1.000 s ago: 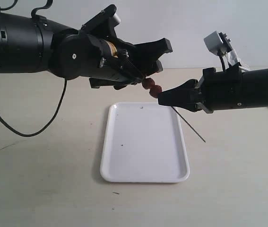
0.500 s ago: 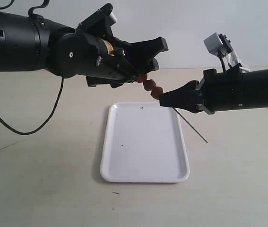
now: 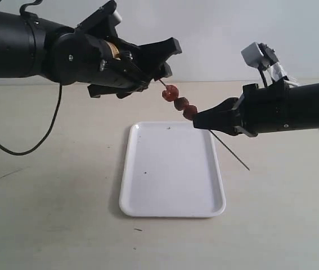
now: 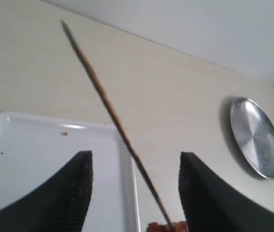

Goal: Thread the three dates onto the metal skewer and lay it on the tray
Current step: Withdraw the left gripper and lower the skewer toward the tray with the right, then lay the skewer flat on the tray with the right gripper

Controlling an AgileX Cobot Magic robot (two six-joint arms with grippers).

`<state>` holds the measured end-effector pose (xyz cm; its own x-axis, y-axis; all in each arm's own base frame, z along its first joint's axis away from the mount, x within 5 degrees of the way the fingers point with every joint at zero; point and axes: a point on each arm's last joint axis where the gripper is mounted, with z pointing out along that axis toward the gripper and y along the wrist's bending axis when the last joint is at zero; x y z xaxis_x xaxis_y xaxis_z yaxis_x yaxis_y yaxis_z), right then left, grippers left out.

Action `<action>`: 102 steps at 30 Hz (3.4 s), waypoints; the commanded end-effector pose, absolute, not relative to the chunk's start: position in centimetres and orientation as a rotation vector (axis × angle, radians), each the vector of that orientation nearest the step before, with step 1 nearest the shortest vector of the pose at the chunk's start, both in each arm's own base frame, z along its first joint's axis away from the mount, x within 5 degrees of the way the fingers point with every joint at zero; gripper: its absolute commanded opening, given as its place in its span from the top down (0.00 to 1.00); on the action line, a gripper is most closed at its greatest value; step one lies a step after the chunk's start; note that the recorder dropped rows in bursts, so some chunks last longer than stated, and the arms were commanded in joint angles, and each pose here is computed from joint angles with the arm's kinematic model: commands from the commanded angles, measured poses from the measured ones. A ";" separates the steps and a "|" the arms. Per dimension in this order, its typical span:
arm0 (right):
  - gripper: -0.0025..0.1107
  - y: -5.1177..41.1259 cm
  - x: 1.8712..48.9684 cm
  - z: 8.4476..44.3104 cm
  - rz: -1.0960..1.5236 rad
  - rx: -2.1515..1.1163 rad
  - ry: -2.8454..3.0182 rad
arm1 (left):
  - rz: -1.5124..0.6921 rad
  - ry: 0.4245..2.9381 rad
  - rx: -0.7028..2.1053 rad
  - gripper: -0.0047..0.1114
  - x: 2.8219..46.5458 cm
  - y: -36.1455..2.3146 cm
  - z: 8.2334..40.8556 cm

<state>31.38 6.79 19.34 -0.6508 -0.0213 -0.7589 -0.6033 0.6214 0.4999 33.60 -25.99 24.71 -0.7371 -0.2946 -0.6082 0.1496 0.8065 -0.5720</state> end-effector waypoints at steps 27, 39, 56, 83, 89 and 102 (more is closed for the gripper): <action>0.98 11.0 31.8 17.0 0.436 -0.229 2.377 | -0.421 2.223 -0.018 0.96 38.1 -14.7 26.9; 0.98 13.5 31.0 16.0 0.366 -0.134 2.415 | -0.274 2.194 0.002 0.96 38.0 -9.4 26.0; 0.98 14.4 30.7 12.2 0.225 -0.064 2.512 | -0.247 2.184 0.007 0.96 37.8 -8.4 24.9; 0.77 14.3 30.7 10.2 0.185 -0.072 2.566 | -0.230 2.192 0.036 0.96 37.7 -8.4 24.8; 0.70 14.1 30.8 10.2 0.148 -0.058 2.558 | -0.230 2.192 0.036 0.96 37.7 -8.4 24.8; 0.65 13.5 31.0 10.2 0.075 -0.031 2.541 | -0.225 2.192 0.045 0.96 37.7 -8.4 24.8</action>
<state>30.79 13.64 10.14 -0.8331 0.0044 -0.5531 -0.0417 0.9966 0.0707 37.84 -8.54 24.56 -0.6000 -0.0549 -0.7981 0.1106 0.9824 -0.1508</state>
